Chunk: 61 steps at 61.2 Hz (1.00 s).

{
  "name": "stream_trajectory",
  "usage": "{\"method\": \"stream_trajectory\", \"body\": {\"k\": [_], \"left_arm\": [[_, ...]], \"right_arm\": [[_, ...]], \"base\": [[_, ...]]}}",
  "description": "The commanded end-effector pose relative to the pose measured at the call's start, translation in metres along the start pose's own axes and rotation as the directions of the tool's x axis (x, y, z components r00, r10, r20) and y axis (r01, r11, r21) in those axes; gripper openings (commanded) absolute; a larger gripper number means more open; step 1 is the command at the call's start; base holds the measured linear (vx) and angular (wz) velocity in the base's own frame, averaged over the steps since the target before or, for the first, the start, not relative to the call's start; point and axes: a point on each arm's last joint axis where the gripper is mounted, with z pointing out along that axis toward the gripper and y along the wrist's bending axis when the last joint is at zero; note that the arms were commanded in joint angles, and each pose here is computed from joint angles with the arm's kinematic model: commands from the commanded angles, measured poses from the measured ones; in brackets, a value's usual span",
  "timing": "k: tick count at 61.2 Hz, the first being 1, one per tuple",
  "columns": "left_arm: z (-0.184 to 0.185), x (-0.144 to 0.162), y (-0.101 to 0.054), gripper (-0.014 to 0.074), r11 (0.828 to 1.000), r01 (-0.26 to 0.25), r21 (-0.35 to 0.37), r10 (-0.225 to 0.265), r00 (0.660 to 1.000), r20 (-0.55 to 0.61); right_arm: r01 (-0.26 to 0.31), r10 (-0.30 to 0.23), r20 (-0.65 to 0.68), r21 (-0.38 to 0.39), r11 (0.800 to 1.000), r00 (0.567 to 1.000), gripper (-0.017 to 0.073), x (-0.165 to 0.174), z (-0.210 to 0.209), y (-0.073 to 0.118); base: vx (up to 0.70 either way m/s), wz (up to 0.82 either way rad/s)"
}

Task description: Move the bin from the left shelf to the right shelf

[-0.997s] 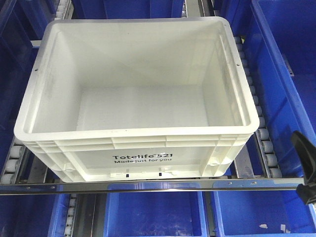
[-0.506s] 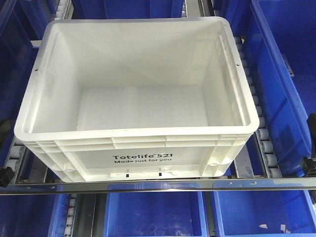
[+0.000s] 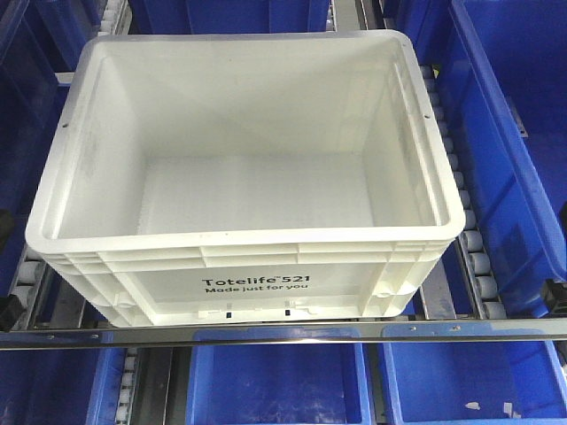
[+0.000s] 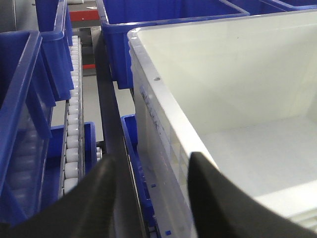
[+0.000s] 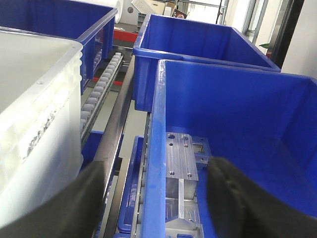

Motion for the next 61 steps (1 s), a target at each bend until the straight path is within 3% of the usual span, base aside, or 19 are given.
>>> {"method": "stream_trajectory", "body": {"k": [1,2,10,52,61], "left_arm": [[0.001,-0.015,0.0,0.0119,1.0,0.018,0.004,-0.018,0.995,0.099],[0.001,-0.015,0.0,-0.001,1.0,0.016,0.004,-0.017,0.995,0.1],[0.001,-0.015,0.0,-0.0009,1.0,0.017,0.004,-0.017,0.995,0.096],[0.001,-0.015,0.0,-0.0008,1.0,0.013,0.003,-0.013,0.996,0.092],[-0.015,-0.018,0.0,-0.0008,1.0,0.012,0.002,-0.012,0.987,0.161]], "right_arm": [[0.002,-0.005,0.063,0.053,0.999,0.998,0.0217,-0.013,0.001,-0.006],[-0.004,0.001,0.062,0.053,0.999,0.998,-0.0014,-0.013,0.001,-0.006],[-0.039,0.037,0.052,0.039,0.998,0.998,-0.001,-0.012,0.002,-0.005],[-0.038,0.037,0.04,0.027,0.999,0.999,-0.0008,-0.011,0.002,-0.004],[-0.038,0.037,0.04,0.027,0.999,0.999,-0.0008,-0.011,0.002,-0.004]], "base": [[0.0,0.0],[0.0,0.0],[0.0,0.0],[0.0,0.0],[0.0,0.0]]}}
